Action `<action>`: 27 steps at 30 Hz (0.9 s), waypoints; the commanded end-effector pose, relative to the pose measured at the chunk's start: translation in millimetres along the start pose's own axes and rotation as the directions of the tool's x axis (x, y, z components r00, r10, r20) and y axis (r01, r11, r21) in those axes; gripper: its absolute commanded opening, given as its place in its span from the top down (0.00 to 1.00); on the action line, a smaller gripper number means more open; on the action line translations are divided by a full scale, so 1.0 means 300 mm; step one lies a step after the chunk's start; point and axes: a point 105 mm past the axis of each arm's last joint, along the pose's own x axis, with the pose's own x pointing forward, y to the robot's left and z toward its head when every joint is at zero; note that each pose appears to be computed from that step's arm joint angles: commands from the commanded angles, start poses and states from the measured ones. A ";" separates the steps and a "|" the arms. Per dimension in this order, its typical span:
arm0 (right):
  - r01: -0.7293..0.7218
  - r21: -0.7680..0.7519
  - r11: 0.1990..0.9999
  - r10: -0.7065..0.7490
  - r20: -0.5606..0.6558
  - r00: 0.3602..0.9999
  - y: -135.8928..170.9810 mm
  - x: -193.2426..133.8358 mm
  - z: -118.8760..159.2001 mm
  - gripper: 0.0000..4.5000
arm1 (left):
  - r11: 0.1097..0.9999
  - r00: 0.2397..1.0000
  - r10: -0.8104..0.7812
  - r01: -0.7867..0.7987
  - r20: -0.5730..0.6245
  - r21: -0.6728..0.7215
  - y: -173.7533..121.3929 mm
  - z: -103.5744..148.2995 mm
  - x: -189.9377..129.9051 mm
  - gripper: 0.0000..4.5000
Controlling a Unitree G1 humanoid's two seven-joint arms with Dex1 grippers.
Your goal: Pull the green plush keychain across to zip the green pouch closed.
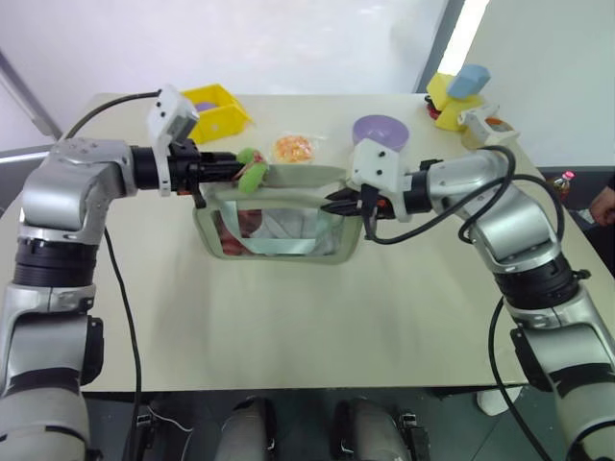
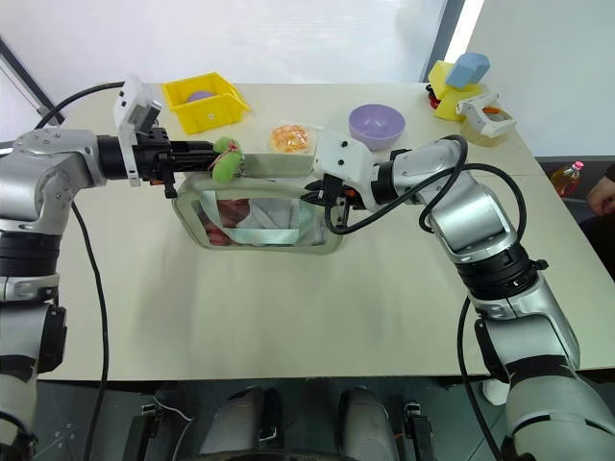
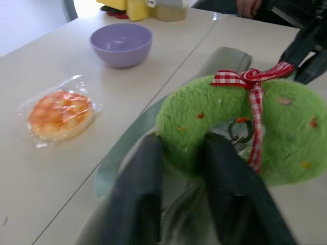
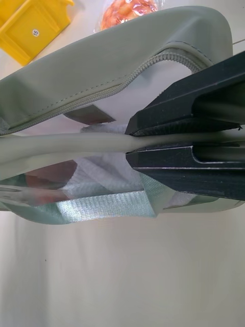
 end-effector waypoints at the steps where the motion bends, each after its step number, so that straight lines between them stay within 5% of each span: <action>1: 0.001 -0.024 1.000 0.000 0.018 1.000 0.002 0.004 0.024 1.00 | 0.994 0.997 0.058 -0.062 0.046 0.085 0.027 0.092 -0.043 0.33; 4: 0.000 -0.023 1.000 0.000 0.020 1.000 -0.001 0.009 0.023 1.00 | 0.993 0.997 0.071 -0.075 0.039 0.089 0.033 0.117 -0.095 0.01; 8: 0.001 -0.024 1.000 0.000 0.026 1.000 -0.010 0.016 0.023 1.00 | 0.990 0.993 0.115 -0.116 0.013 0.076 0.039 0.132 -0.196 0.01; 12: 0.003 -0.026 1.000 -0.002 0.031 1.000 -0.018 0.023 0.024 1.00 | 0.992 0.988 0.117 -0.113 -0.101 0.047 0.006 0.037 -0.261 0.01; 23: -0.004 -0.022 1.000 0.004 0.025 1.000 -0.019 0.025 0.023 1.00 | 0.991 0.975 0.137 -0.132 -0.174 0.036 -0.036 -0.115 -0.213 0.01; 27: -0.005 -0.020 1.000 0.005 0.023 1.000 -0.016 0.024 0.022 1.00 | 0.990 0.975 0.136 -0.129 -0.178 0.052 -0.030 -0.126 -0.204 0.32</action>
